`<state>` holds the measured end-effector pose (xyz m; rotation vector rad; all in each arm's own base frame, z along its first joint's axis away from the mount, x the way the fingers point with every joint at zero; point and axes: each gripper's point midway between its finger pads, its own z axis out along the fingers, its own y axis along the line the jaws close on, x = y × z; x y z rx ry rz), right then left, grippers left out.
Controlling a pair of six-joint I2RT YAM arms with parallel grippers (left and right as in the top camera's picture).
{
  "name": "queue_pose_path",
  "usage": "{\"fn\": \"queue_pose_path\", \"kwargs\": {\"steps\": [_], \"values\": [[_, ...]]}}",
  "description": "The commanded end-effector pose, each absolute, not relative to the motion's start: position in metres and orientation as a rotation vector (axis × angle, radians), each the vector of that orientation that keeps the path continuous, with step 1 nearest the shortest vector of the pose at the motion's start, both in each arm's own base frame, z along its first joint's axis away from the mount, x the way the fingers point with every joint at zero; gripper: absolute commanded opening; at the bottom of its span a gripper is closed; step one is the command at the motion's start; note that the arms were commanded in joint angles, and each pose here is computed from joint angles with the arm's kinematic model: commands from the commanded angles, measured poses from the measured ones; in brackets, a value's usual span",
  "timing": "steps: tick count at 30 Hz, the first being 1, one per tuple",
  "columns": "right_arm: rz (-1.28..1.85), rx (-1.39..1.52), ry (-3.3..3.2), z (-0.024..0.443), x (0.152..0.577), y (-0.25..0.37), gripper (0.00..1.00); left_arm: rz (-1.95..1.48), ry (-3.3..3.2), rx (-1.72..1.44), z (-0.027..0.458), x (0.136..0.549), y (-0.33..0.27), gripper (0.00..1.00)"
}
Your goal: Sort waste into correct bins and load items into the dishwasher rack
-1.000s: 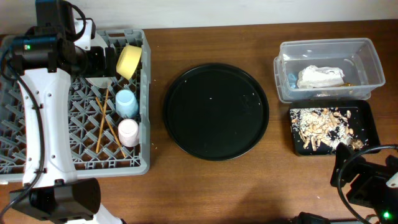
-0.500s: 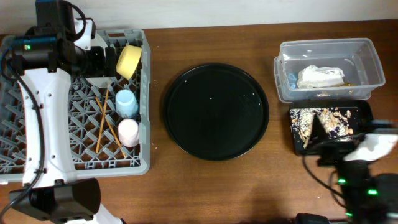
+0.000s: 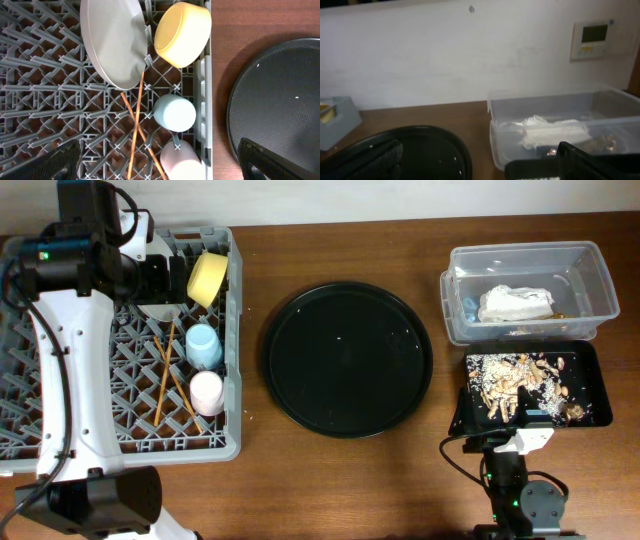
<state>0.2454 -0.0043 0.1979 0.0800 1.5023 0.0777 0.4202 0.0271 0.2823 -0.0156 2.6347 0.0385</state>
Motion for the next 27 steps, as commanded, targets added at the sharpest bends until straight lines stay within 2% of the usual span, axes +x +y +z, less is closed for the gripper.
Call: {"fn": "queue_pose_path", "kwargs": {"steps": [1,5,27], "values": [[0.056,0.105,1.534,0.183,0.246,-0.009,0.98,0.026,2.625,-0.003,0.286,0.421,0.025,0.99],[0.062,0.113,1.645,0.156,0.246,-0.008,0.99,0.026,2.625,-0.003,0.286,0.421,0.025,0.99],[0.064,0.111,1.643,0.156,0.246,-0.007,0.98,0.026,2.625,-0.003,0.286,0.421,0.025,0.99]]}}
